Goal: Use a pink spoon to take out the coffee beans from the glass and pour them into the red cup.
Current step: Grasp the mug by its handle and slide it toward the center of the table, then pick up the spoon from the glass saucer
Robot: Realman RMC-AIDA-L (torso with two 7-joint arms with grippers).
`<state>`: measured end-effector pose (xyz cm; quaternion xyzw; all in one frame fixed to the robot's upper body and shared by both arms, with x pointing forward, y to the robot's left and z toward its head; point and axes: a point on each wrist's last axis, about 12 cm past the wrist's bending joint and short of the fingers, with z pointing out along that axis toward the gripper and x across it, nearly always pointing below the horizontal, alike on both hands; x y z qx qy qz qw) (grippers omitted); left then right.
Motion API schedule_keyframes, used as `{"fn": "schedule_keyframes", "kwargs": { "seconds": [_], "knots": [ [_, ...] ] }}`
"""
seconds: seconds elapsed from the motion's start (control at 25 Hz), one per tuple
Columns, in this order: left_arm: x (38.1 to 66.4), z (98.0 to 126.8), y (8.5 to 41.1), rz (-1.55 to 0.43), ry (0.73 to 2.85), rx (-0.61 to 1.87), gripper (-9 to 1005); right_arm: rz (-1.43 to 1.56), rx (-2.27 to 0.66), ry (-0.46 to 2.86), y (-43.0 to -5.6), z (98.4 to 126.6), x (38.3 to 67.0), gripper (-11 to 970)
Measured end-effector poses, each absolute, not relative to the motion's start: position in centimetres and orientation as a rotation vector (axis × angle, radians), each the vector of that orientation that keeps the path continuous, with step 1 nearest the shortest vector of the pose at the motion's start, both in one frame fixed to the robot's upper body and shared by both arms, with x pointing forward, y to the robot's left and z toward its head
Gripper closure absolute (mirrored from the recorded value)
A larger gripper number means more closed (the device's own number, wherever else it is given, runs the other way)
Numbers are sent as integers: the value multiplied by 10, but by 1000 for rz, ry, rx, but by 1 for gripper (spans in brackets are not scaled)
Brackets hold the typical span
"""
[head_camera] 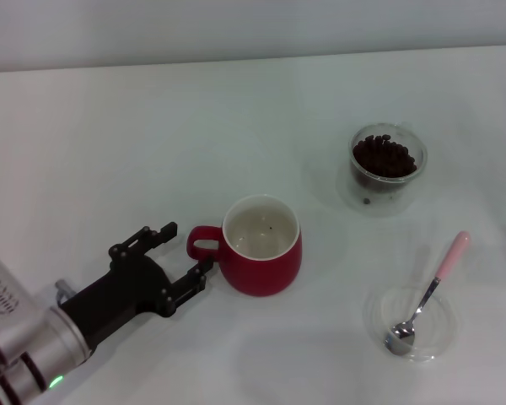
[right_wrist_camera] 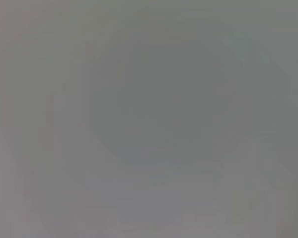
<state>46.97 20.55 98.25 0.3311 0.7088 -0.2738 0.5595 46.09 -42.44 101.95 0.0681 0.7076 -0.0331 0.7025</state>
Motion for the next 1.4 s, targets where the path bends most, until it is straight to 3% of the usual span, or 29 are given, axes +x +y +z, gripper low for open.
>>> {"fn": "schedule_keyframes", "kwargs": {
  "seconds": [0.56,0.96,1.4],
  "knots": [
    [433,978,238,-601,1655,575,284,-9,127,1622,-432,1018,446,152],
    [424,984,271,-464,1606,370,284,361,243,1787,-471,1036,429,153],
    [427,994,278,-439,1524,311,284,873,337,1989,-449,1039,434,152]
  ]
}}
